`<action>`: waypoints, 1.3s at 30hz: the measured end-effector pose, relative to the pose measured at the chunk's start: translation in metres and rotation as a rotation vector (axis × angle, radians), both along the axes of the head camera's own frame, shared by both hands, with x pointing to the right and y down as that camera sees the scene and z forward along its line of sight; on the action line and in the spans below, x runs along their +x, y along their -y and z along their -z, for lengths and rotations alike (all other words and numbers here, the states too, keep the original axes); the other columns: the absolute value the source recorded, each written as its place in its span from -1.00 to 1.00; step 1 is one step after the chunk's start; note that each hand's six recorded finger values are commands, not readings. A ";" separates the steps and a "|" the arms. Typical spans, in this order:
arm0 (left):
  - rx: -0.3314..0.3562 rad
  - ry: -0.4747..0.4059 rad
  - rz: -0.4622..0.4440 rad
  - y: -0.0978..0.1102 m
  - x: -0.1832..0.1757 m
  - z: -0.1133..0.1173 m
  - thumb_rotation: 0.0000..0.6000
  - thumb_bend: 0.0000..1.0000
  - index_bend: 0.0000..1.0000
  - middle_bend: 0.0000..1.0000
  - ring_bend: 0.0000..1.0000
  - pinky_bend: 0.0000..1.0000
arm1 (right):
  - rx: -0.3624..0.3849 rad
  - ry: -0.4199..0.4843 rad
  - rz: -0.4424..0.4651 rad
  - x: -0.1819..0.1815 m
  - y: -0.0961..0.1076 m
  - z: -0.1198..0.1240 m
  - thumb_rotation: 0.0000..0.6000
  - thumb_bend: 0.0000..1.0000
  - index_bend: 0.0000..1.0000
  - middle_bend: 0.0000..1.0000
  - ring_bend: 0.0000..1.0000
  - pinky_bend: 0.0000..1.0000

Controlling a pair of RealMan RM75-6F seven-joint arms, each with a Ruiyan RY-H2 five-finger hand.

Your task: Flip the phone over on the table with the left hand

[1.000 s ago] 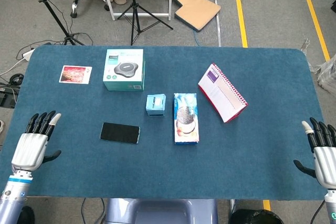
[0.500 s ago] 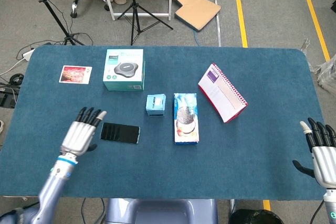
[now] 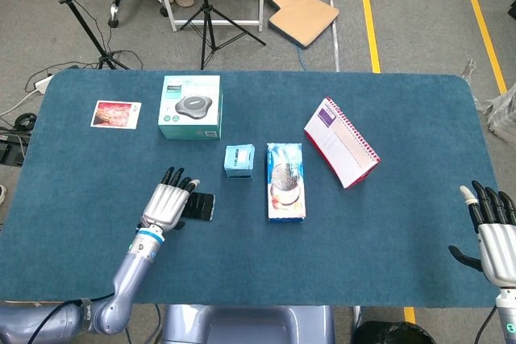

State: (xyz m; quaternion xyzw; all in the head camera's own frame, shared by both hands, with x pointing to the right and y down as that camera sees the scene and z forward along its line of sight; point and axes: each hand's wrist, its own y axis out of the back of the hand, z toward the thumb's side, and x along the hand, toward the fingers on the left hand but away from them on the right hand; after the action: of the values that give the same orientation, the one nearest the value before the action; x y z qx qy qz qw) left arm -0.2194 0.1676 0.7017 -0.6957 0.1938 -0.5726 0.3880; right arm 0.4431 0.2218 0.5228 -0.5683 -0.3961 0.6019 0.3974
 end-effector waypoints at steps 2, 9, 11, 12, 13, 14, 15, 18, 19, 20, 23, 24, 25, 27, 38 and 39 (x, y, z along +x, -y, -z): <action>-0.006 -0.001 -0.005 -0.001 0.004 -0.003 1.00 -0.73 -0.64 -0.63 -1.00 -1.00 | -0.001 -0.001 -0.002 0.000 0.000 0.000 1.00 -1.00 -1.00 -1.00 -1.00 -1.00; -0.024 0.019 -0.026 -0.003 0.017 -0.013 1.00 -0.64 -0.64 -0.64 -1.00 -1.00 | -0.006 -0.001 -0.008 0.002 0.000 -0.001 1.00 -1.00 -1.00 -1.00 -1.00 -1.00; -0.026 0.021 -0.030 -0.004 0.020 -0.015 1.00 -0.62 -0.64 -0.64 -1.00 -1.00 | -0.006 0.000 -0.009 0.003 0.000 -0.001 1.00 -1.00 -1.00 -1.00 -1.00 -1.00; -0.027 0.021 -0.030 -0.004 0.021 -0.016 1.00 -0.61 -0.64 -0.64 -1.00 -1.00 | -0.007 0.000 -0.009 0.003 0.000 -0.001 1.00 -1.00 -1.00 -1.00 -1.00 -1.00; -0.029 0.021 -0.030 -0.004 0.022 -0.017 1.00 -0.58 -0.63 -0.63 -1.00 -1.00 | -0.007 0.000 -0.010 0.003 0.000 -0.002 1.00 -1.00 -1.00 -1.00 -1.00 -1.00; -0.030 0.022 -0.030 -0.004 0.023 -0.018 1.00 -0.57 -0.63 -0.63 -1.00 -1.00 | -0.007 0.000 -0.011 0.003 0.000 -0.002 1.00 -1.00 -1.00 -1.00 -1.00 -1.00; -0.030 0.024 -0.031 -0.004 0.024 -0.019 1.00 -0.56 -0.62 -0.63 -1.00 -1.00 | -0.007 0.000 -0.011 0.003 0.000 -0.002 1.00 -1.00 -1.00 -1.00 -1.00 -1.00; -0.028 0.034 -0.035 -0.003 0.025 -0.021 1.00 -0.51 -0.62 -0.63 -1.00 -1.00 | -0.007 0.001 -0.013 0.004 0.001 -0.002 1.00 -1.00 -1.00 -1.00 -1.00 -1.00; -0.029 0.035 -0.034 -0.003 0.025 -0.021 1.00 -0.51 -0.61 -0.63 -1.00 -1.00 | -0.008 0.000 -0.014 0.004 0.001 -0.002 1.00 -1.00 -1.00 -1.00 -1.00 -1.00; -0.031 0.038 -0.034 -0.003 0.025 -0.022 1.00 -0.51 -0.62 -0.63 -1.00 -1.00 | -0.008 0.000 -0.014 0.005 0.001 -0.002 1.00 -1.00 -1.00 -1.00 -1.00 -1.00; -0.041 0.041 -0.034 -0.004 0.027 -0.024 1.00 -0.51 -0.61 -0.63 -1.00 -1.00 | -0.010 0.000 -0.015 0.005 0.001 -0.002 1.00 -1.00 -1.00 -1.00 -1.00 -1.00; -0.046 0.041 -0.034 -0.004 0.027 -0.025 1.00 -0.51 -0.61 -0.63 -1.00 -1.00 | -0.011 0.000 -0.015 0.005 0.001 -0.002 1.00 -1.00 -1.00 -1.00 -1.00 -1.00; -0.049 0.042 -0.035 -0.005 0.028 -0.026 1.00 -0.51 -0.61 -0.63 -1.00 -1.00 | -0.012 0.000 -0.015 0.005 0.001 -0.002 1.00 -1.00 -1.00 -1.00 -1.00 -1.00; -0.048 0.046 -0.043 -0.005 0.030 -0.027 1.00 -0.51 -0.61 -0.63 -1.00 -1.00 | -0.013 0.000 -0.016 0.005 0.001 -0.003 1.00 -1.00 -1.00 -1.00 -1.00 -1.00; -0.045 0.071 -0.068 -0.012 0.039 -0.033 1.00 -0.39 -0.44 -0.46 -1.00 -1.00 | -0.014 0.005 -0.020 0.006 0.001 -0.002 1.00 -1.00 -1.00 -1.00 -1.00 -1.00; -0.042 0.070 -0.068 -0.012 0.040 -0.033 1.00 -0.38 -0.42 -0.44 -1.00 -1.00 | -0.014 0.005 -0.020 0.006 0.001 -0.002 1.00 -1.00 -1.00 -1.00 -1.00 -1.00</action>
State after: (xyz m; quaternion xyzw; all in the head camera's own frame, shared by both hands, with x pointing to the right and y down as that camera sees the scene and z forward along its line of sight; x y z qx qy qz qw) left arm -0.1798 0.1795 0.7345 -0.6894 0.1446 -0.5870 0.3991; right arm 0.4489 0.2211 0.5252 -0.5684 -0.3986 0.6072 0.3865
